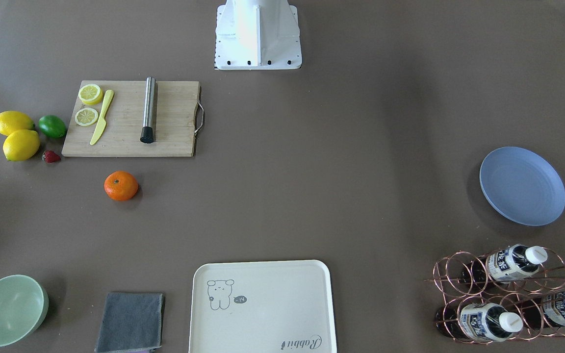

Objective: Pick orange to plate

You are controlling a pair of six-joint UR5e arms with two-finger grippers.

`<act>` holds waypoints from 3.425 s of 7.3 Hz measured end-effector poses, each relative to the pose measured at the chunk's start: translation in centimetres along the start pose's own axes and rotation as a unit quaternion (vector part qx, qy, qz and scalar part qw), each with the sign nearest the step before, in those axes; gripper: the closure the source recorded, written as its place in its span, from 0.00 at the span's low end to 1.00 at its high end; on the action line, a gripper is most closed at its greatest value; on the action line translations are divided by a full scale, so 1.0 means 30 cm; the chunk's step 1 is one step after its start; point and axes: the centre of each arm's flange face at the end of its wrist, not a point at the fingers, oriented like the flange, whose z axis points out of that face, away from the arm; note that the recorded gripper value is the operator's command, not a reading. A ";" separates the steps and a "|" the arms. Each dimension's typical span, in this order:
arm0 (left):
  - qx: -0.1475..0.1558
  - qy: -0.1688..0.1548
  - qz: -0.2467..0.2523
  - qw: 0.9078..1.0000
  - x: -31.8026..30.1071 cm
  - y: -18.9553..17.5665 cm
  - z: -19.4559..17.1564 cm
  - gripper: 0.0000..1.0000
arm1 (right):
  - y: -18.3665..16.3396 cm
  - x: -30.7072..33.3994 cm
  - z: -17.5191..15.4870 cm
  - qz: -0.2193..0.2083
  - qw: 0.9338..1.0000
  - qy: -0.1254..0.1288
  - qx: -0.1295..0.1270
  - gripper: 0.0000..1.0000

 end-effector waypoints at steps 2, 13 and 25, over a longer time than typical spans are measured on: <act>0.002 0.000 0.002 1.000 0.006 -0.006 -0.006 0.02 | 0.001 -0.001 -0.001 0.000 1.000 0.000 0.000 0.00; 0.001 0.030 0.003 1.000 0.032 0.001 -0.005 0.02 | 0.018 0.004 0.004 0.001 1.000 0.000 -0.001 0.00; 0.018 0.094 0.018 0.995 -0.013 -0.044 0.399 0.02 | -0.083 -0.412 -0.009 -0.006 0.999 -0.032 0.001 0.00</act>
